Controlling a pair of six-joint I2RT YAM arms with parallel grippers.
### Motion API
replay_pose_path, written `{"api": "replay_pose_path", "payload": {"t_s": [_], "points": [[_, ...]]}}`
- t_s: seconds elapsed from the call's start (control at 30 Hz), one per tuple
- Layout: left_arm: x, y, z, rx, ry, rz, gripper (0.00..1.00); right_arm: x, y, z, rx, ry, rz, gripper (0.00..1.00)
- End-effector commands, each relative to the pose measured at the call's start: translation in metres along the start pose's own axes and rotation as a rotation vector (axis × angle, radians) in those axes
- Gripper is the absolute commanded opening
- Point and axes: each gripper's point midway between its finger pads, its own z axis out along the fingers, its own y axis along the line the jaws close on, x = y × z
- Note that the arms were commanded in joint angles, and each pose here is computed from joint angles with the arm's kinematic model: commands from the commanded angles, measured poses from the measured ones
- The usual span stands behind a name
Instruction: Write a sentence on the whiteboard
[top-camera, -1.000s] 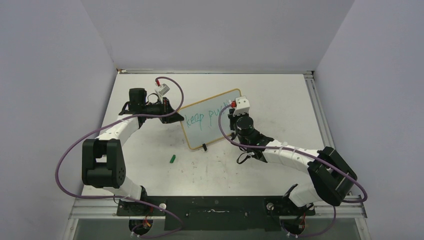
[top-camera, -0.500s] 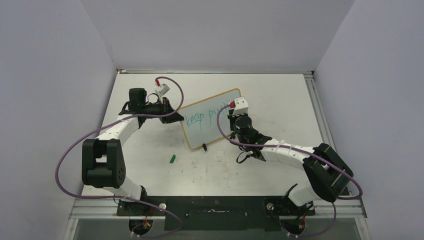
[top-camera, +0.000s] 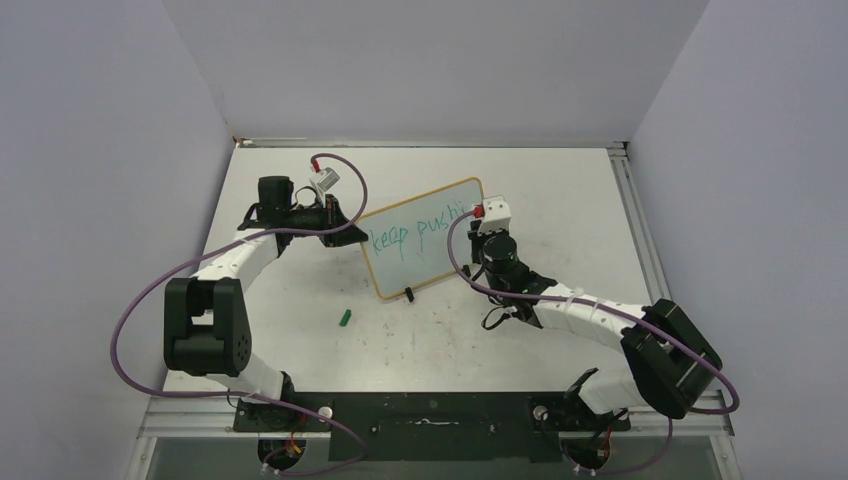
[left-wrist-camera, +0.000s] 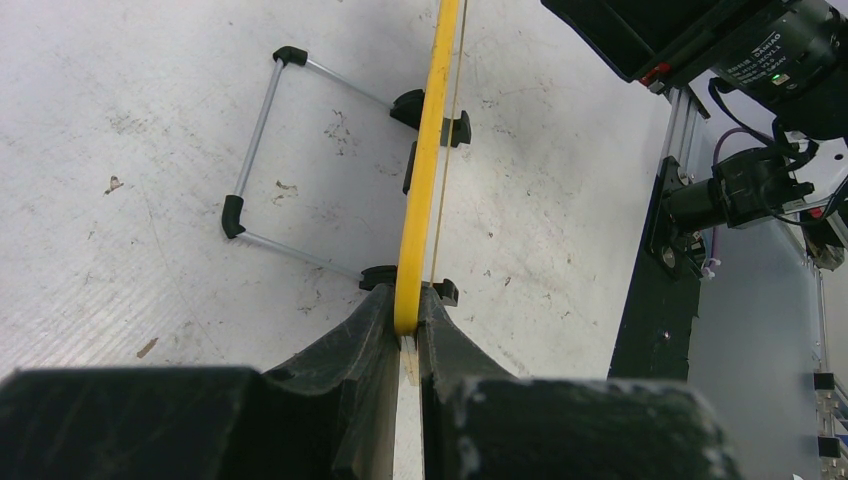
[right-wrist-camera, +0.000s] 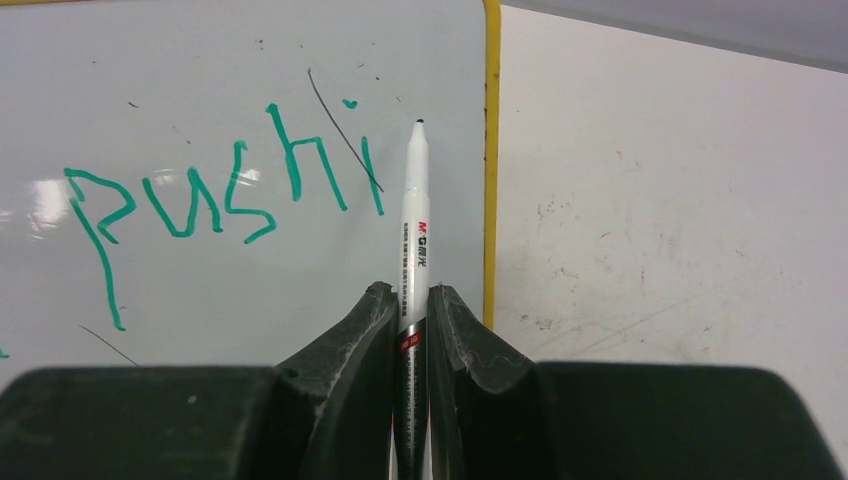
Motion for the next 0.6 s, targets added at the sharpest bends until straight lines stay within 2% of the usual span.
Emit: {"api": "replay_pose_path", "payload": {"t_s": [0.0, 0.57], "points": [[-0.023, -0.004, -0.006, -0.023, -0.038, 0.085, 0.00, -0.009, -0.003, 0.004, -0.001, -0.026, 0.026, 0.05], [-0.023, -0.003, -0.006, -0.027, -0.037, 0.085, 0.00, 0.002, 0.005, 0.016, -0.036, 0.015, 0.004, 0.05]]}}
